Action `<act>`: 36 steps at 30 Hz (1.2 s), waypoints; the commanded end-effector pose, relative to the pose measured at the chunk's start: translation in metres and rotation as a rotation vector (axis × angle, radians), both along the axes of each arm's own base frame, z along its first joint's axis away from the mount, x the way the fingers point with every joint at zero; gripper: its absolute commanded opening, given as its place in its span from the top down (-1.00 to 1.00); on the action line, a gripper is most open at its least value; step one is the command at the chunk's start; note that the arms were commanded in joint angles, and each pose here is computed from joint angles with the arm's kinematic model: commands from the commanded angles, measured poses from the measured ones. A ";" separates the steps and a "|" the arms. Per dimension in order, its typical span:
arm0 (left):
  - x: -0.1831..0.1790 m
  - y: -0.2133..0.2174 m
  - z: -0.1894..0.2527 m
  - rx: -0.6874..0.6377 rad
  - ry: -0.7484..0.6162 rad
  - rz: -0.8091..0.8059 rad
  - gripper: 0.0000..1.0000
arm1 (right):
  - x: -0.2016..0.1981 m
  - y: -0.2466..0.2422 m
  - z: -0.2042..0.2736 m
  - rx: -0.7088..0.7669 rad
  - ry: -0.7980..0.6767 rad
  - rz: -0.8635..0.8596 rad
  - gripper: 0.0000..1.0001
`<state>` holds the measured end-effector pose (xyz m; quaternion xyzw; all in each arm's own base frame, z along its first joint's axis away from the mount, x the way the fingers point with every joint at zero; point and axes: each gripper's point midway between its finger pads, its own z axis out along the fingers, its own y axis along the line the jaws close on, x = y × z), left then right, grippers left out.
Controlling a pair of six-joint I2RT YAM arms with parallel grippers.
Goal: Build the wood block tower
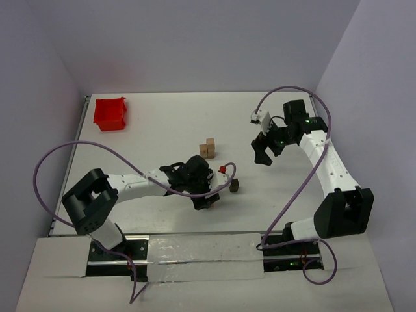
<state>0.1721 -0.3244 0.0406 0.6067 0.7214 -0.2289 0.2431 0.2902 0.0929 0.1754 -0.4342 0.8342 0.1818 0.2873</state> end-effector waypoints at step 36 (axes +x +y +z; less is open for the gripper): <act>0.089 0.098 0.147 -0.070 -0.019 -0.109 0.90 | 0.029 0.009 0.012 0.121 0.002 -0.008 -0.99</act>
